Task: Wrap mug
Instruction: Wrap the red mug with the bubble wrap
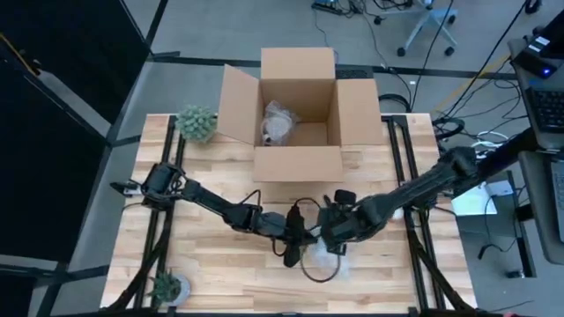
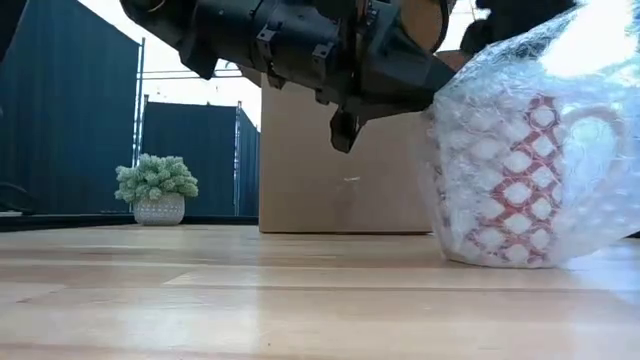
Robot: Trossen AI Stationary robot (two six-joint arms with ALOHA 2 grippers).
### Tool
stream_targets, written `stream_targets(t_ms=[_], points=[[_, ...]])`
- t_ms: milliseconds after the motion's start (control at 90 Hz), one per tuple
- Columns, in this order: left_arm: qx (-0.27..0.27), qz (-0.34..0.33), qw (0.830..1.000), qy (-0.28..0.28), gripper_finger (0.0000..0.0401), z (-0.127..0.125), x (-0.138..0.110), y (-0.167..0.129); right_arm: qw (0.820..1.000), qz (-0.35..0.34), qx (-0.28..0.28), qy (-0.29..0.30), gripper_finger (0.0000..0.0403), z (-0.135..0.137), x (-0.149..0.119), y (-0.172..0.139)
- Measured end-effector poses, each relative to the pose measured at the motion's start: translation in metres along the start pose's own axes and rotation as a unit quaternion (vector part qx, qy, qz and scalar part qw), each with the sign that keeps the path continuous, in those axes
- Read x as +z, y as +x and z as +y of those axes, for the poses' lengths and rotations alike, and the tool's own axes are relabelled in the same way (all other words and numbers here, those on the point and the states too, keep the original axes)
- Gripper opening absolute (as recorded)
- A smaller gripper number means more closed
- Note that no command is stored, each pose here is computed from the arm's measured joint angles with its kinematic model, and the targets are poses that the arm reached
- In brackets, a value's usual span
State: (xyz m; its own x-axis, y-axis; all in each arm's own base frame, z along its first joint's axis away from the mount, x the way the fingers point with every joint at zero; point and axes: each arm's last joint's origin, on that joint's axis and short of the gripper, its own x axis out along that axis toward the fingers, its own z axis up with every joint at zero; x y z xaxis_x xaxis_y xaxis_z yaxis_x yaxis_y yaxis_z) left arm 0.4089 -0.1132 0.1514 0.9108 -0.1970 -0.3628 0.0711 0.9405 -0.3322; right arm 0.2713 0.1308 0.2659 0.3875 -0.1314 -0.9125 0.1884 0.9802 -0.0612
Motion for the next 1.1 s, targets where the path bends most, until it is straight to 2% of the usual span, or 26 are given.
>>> stream_targets(t_ms=[167, 289, 478, 689, 900, 1100], points=[[-0.001, -0.002, 1.000, 0.000, 0.0001, 0.000, 0.000, 0.000, 0.988, -0.094, 0.121, -0.027, 0.0185, 0.034, -0.004, -0.030], [-0.002, -0.004, 1.000, 0.000, 0.0001, -0.001, 0.001, 0.000, 0.979, -0.120, 0.154, -0.050, 0.0185, 0.063, -0.009, -0.025], [-0.004, -0.007, 1.000, -0.001, 0.0001, -0.001, 0.001, 0.000, 0.991, -0.088, 0.086, -0.060, 0.0185, 0.077, -0.013, 0.015], [-0.005, -0.007, 1.000, -0.002, 0.0001, -0.001, 0.001, 0.000, 0.999, -0.003, 0.008, -0.035, 0.0185, 0.059, -0.011, 0.051], [-0.005, -0.008, 1.000, -0.002, 0.0001, -0.001, 0.001, 0.000, 0.998, 0.018, 0.010, -0.055, 0.0185, 0.053, -0.008, 0.057], [-0.015, -0.006, 1.000, -0.002, 0.0001, -0.002, 0.001, 0.000, 0.995, 0.065, 0.036, -0.061, 0.0179, 0.058, -0.005, 0.091]])
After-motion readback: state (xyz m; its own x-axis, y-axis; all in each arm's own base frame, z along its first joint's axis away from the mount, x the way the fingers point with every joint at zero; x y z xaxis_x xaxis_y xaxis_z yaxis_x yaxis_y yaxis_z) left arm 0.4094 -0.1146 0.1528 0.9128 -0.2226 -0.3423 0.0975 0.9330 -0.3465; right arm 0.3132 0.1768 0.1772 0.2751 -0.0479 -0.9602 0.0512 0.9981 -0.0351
